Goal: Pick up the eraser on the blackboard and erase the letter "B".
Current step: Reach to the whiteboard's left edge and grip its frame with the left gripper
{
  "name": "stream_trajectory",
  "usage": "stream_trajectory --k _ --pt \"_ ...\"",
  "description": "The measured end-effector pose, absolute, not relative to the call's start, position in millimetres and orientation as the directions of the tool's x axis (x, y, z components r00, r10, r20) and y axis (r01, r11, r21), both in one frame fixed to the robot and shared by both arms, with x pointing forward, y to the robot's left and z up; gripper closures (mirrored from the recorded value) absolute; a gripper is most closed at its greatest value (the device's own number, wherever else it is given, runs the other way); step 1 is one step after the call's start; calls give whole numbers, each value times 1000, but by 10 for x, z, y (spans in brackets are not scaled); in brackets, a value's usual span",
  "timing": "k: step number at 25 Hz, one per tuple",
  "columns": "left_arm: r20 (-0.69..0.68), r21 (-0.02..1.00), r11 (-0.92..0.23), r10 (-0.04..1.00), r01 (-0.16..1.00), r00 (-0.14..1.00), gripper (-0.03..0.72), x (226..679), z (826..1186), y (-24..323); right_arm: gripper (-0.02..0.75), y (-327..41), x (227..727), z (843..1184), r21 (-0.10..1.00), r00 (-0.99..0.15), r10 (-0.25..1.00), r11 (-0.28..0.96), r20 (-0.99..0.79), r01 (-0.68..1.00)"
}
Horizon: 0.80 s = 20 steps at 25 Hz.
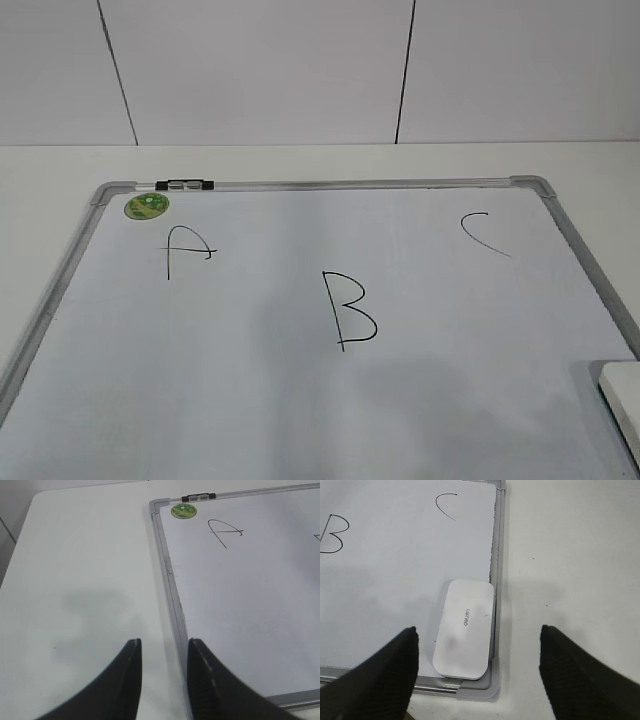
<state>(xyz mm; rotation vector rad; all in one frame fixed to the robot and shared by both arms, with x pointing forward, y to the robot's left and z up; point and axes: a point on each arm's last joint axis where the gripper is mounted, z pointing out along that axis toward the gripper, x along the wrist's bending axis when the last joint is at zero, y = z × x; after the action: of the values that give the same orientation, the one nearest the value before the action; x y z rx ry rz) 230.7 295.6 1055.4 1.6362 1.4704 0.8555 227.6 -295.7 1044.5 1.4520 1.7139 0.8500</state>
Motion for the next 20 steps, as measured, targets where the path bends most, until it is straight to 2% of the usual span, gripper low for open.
stream_trajectory --k 20 --pt "-9 874 -46 994 483 112 452 2307 10554 2956 157 -2951 2275 10452 829 -106 990 135 -92 543"
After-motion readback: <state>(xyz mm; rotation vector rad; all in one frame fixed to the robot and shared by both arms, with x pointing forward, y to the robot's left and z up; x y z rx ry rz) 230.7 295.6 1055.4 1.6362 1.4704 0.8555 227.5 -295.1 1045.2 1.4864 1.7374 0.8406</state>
